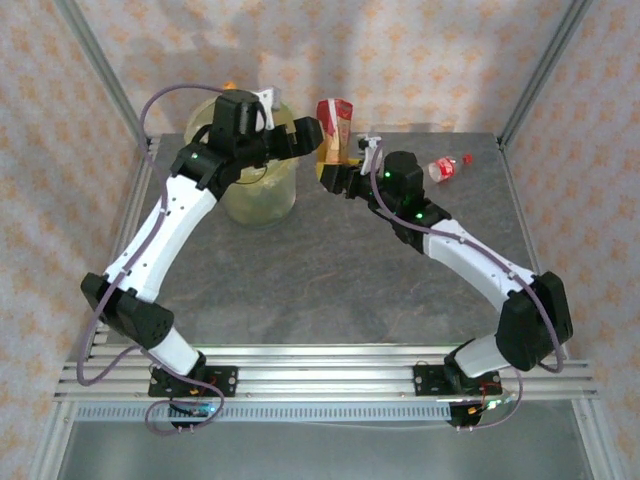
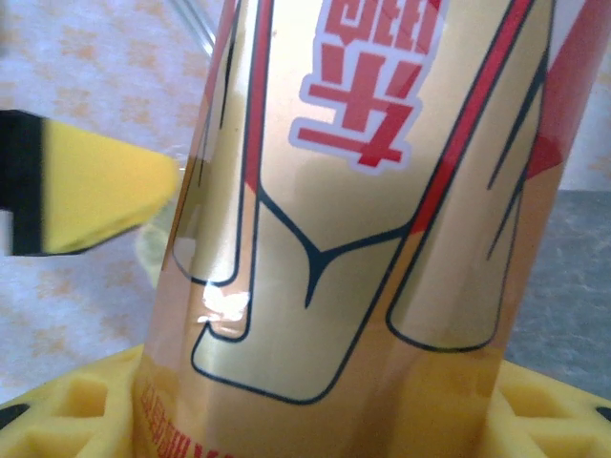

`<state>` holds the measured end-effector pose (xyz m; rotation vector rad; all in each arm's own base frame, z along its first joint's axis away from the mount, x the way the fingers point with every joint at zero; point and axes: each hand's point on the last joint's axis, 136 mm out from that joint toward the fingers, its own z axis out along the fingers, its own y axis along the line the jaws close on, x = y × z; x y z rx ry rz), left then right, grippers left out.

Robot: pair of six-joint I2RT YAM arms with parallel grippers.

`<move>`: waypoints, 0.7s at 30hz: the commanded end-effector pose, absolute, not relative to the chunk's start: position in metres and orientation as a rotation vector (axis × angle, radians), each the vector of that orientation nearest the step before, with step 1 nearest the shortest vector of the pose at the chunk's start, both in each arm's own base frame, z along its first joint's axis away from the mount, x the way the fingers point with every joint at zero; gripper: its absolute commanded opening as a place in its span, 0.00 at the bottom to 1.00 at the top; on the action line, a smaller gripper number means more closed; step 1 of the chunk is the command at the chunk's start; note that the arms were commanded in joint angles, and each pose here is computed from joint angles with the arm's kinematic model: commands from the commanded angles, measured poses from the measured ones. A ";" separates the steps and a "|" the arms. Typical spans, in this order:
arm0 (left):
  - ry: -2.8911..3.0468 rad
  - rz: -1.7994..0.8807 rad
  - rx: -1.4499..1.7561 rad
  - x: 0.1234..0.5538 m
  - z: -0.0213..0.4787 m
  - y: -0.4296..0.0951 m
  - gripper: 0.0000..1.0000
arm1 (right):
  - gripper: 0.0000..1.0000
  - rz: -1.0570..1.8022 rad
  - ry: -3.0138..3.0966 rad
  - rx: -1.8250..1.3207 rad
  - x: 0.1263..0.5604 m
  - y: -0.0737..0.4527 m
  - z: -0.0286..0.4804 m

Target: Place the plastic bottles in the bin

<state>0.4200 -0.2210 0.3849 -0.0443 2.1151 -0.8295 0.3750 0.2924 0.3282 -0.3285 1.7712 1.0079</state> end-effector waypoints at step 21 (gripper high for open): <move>2.056 -0.803 0.023 0.419 0.403 -0.236 0.60 | 0.46 1.080 1.655 -0.491 0.342 0.317 0.374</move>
